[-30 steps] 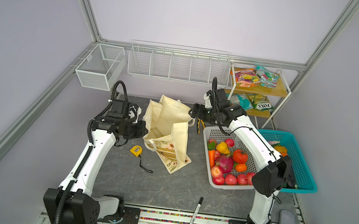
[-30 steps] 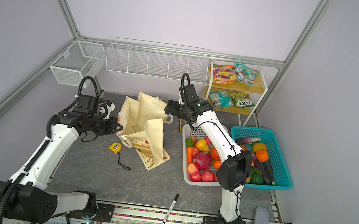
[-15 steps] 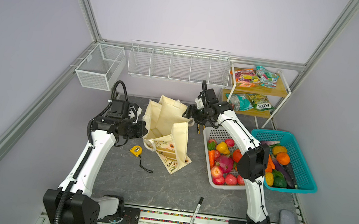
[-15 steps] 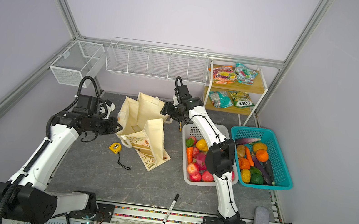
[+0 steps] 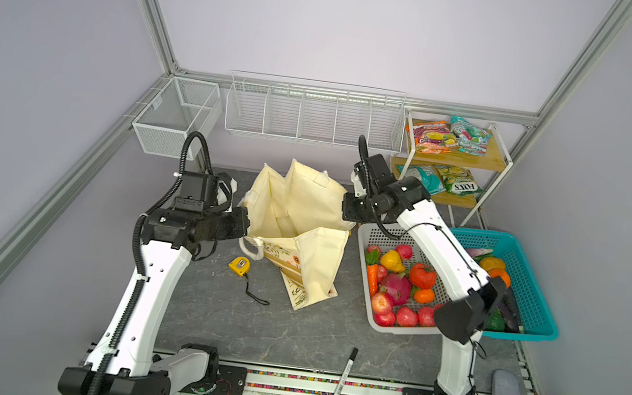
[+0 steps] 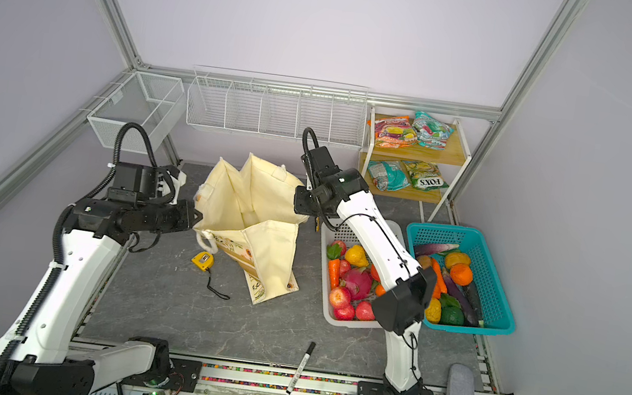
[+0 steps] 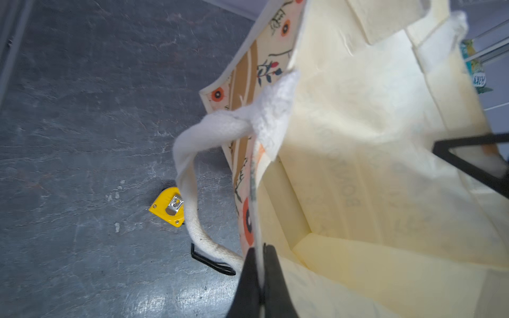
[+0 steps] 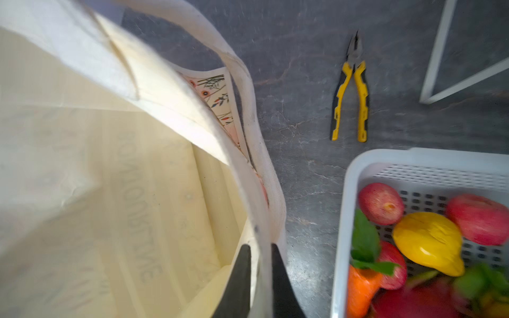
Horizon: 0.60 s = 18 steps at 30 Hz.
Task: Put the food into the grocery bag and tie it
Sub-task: 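Grasp the bag's opposite rim with the right gripper and lift it, then pull the bag rims apart with both grippers to open the bag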
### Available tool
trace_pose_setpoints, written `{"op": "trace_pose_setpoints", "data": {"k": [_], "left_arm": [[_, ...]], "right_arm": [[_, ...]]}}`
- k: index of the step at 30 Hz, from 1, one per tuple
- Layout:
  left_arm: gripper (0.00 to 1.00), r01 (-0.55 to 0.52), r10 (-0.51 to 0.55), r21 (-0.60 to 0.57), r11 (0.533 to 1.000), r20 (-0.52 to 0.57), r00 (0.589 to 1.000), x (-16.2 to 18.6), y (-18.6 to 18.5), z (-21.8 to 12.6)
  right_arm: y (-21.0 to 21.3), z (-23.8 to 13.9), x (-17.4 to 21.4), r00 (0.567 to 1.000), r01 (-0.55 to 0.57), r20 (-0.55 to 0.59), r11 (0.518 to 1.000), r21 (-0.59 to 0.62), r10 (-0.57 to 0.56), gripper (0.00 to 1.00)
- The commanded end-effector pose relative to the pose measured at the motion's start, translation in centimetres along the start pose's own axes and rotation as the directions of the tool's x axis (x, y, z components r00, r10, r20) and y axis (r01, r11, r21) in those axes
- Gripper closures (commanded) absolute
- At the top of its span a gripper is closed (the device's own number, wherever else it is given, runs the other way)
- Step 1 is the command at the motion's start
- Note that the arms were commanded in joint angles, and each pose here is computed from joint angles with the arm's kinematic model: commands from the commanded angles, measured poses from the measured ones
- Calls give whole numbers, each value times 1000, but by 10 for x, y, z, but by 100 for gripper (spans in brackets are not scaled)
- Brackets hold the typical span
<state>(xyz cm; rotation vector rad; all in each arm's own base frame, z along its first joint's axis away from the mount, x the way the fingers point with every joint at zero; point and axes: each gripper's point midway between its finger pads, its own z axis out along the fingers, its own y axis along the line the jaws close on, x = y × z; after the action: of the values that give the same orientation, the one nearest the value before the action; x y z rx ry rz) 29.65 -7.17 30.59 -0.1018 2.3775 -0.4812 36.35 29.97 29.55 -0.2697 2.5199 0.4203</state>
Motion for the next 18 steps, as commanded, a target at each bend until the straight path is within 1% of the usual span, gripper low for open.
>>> {"op": "trace_pose_setpoints", "data": {"k": [1, 4, 6, 8, 12, 15, 18], "left_arm": [[100, 1, 2, -128, 992, 27, 1000, -3, 16, -25], [100, -8, 8, -205, 979, 2, 1000, 4, 27, -29], [100, -26, 20, -249, 968, -24, 1000, 9, 32, -30], [100, -50, 35, -285, 957, -56, 998, 15, 34, -28], [100, -99, 64, -391, 915, -101, 993, 23, 45, -29], [100, -119, 71, -487, 865, -116, 991, 25, 59, -34], [100, -139, 77, -586, 798, -129, 989, 24, 76, -44]], "right_arm": [[-47, -60, 8, 990, 43, 118, 972, 231, -72, 93], [-62, -85, 30, 985, 21, 160, 961, 277, -68, 93], [-73, -94, 45, 984, 9, 165, 953, 304, -62, 93], [-84, -100, 59, 985, -1, 161, 945, 328, -55, 93], [-101, -100, 80, 990, -8, 133, 926, 377, -46, 93], [-111, -99, 90, 993, -3, 110, 911, 412, -46, 93], [-120, -100, 94, 994, 3, 98, 889, 458, -54, 93]]}}
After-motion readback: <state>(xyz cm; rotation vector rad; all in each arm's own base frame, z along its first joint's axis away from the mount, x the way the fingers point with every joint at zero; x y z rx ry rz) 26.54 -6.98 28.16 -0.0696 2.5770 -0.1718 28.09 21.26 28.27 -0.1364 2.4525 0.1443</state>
